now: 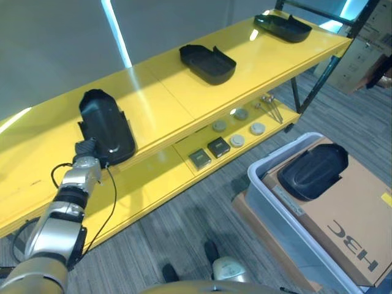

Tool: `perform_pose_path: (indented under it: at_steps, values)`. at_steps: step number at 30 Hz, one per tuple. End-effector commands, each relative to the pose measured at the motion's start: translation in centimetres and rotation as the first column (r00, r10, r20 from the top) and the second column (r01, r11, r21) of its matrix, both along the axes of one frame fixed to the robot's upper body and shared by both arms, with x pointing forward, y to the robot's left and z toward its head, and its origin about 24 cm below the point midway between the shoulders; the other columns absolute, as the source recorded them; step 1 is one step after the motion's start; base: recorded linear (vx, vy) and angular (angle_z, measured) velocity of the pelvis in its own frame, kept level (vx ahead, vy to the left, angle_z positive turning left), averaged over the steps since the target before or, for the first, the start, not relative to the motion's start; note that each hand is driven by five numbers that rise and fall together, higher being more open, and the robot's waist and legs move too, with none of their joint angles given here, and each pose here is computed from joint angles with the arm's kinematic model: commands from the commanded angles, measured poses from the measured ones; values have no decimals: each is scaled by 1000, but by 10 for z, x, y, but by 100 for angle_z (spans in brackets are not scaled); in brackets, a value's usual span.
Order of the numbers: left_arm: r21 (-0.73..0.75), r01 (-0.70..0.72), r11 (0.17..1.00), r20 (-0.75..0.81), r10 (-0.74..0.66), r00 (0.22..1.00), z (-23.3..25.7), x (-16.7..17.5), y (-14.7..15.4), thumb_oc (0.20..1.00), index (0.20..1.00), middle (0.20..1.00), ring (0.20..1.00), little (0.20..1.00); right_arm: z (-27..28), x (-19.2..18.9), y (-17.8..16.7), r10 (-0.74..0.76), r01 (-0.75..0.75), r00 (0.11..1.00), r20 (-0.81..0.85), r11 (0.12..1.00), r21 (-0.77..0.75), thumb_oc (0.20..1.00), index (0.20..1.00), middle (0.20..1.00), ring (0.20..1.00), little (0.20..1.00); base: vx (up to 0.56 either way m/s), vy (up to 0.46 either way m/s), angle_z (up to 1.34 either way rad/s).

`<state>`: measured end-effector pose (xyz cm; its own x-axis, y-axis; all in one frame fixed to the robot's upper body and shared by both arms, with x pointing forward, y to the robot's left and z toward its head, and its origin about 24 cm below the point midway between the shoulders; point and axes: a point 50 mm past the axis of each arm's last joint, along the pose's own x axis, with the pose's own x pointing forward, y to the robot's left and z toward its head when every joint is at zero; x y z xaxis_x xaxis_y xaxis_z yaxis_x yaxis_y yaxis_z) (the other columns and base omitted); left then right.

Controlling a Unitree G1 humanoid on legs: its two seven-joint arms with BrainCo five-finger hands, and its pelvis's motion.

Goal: Move parts from the plastic box to the shelf.

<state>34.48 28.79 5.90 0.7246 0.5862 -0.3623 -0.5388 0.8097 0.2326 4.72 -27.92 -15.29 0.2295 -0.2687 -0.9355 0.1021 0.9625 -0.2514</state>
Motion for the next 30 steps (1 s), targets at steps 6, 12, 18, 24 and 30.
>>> perform_pose_path:
  at_steps: [6, 12, 18, 24, 30]
  values:
    - [157, -258, 953, 54, 253, 966, 43, -5, 56, 200, 200, 200, 200, 200, 6, -9, -23, 76, -79, 997, -34, 993, -86, 1000, 1000, 1000, 1000, 1000, 22, 42, -2]
    - [129, -279, 952, 120, 265, 957, 55, 2, 53, 200, 200, 200, 200, 200, 9, 4, -26, 91, -90, 996, 9, 991, -98, 1000, 1000, 1000, 1000, 1000, -78, 21, -4]
    - [38, -284, 958, 167, 274, 947, 57, 8, 45, 200, 200, 200, 200, 200, 8, 6, -23, 96, -94, 995, 21, 991, -92, 1000, 1000, 1000, 1000, 1000, -15, -18, 0]
    - [12, -232, 973, 176, 226, 958, 53, 14, 32, 200, 200, 200, 200, 200, 7, 10, -19, 96, -93, 995, 34, 993, -73, 1000, 1000, 1000, 1000, 1000, -22, -44, 0]
    - [58, -194, 979, 140, 184, 973, 53, 20, 22, 200, 200, 200, 200, 200, 6, 11, -16, 97, -95, 995, 35, 994, -55, 1000, 1000, 1000, 1000, 1000, -4, -27, 0]
